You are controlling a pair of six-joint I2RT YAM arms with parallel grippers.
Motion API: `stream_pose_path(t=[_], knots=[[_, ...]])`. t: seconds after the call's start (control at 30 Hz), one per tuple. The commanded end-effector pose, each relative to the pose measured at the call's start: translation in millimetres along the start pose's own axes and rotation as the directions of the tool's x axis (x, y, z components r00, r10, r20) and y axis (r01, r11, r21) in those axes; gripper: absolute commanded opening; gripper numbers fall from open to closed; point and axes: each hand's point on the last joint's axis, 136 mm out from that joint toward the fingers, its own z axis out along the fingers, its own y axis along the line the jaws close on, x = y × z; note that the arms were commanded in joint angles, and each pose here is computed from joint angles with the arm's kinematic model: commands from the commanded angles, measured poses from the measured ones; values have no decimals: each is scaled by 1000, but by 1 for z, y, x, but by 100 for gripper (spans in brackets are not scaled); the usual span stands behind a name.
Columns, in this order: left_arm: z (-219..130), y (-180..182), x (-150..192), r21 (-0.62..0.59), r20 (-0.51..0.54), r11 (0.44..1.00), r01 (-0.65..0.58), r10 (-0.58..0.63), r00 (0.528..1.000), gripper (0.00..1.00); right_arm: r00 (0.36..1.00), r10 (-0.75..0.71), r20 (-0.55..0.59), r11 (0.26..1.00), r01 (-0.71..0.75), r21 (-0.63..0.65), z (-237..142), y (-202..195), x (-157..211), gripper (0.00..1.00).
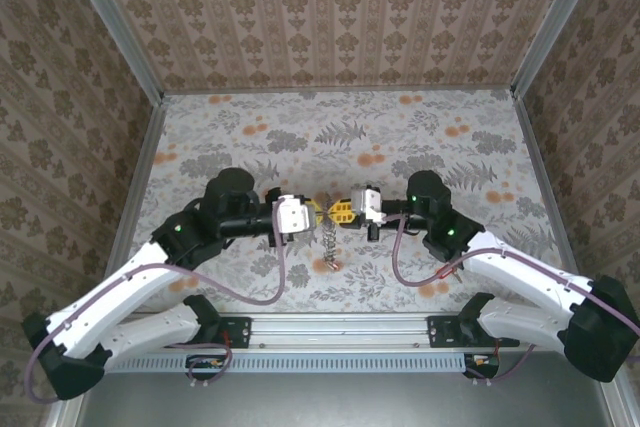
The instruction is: Put the keys on the keyring
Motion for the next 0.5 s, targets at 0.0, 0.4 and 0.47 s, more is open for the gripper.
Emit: stream_pose_path(t=[0.0, 0.4, 0.47], knots=[[-3, 2, -16, -13, 75, 1000, -3, 4, 997, 17, 981, -31, 192, 999, 36, -25, -6, 0, -47, 0], [3, 4, -12, -5, 54, 1000, -1, 2, 999, 22, 969, -9, 248, 999, 20, -42, -6, 0, -58, 0], [2, 4, -14, -5, 62, 1000, -3, 3, 998, 20, 969, -9, 248, 999, 22, -47, -5, 1, -58, 0]])
